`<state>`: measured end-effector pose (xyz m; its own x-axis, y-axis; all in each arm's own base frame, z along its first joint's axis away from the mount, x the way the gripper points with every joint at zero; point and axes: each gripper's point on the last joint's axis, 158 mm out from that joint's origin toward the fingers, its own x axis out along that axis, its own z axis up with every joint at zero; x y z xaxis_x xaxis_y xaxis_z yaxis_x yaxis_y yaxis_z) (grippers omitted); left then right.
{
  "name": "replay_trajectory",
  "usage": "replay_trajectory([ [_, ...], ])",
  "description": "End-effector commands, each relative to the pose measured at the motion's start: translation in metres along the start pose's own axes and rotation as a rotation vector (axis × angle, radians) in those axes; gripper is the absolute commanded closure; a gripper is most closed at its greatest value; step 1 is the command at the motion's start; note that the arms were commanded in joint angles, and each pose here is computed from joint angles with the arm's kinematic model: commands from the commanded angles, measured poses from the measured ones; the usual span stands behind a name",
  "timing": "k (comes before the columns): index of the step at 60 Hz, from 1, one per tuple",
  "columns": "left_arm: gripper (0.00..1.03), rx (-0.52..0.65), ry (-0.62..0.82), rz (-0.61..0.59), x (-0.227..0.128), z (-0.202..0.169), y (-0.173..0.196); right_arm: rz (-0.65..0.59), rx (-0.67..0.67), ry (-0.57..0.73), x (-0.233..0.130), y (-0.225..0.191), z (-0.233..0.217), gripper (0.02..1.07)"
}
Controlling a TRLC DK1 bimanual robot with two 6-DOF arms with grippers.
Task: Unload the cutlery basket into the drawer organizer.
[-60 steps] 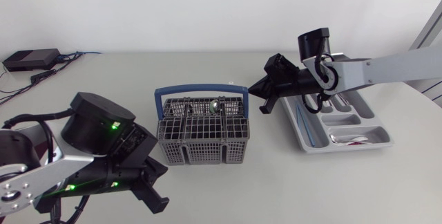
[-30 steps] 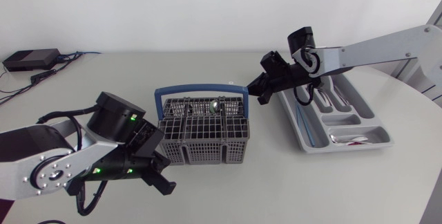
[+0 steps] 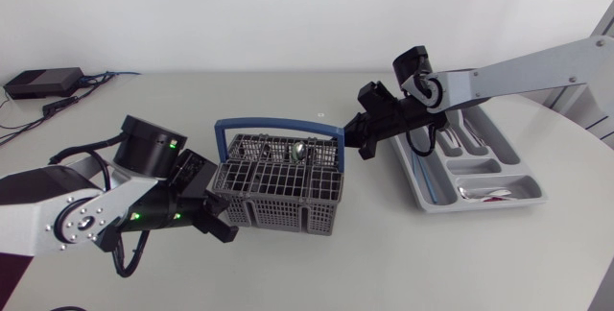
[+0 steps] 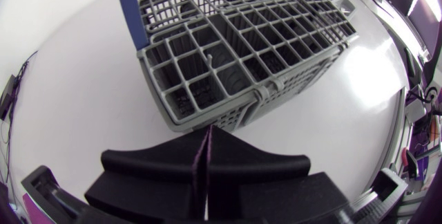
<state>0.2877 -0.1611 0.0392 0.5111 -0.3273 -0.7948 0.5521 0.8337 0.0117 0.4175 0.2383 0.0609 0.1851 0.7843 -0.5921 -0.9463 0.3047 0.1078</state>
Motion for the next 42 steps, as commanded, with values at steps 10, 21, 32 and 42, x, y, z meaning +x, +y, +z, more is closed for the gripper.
replay_trajectory([
  [10,1.0,0.002,-0.03,0.043,0.015,0.01,0.026,0.073,-0.028,0.031,-0.005,0.053,-0.013,1.02],
  [21,1.0,-0.009,-0.055,0.071,0.022,0.03,0.044,0.076,-0.05,0.063,-0.013,0.085,-0.018,1.02],
  [32,1.0,-0.023,-0.078,0.088,0.03,0.052,0.057,0.078,-0.107,0.121,-0.016,0.126,-0.025,1.02],
  [42,1.0,-0.041,-0.09,0.088,0.044,0.074,0.063,0.104,-0.147,0.172,-0.011,0.161,-0.032,1.02],
])
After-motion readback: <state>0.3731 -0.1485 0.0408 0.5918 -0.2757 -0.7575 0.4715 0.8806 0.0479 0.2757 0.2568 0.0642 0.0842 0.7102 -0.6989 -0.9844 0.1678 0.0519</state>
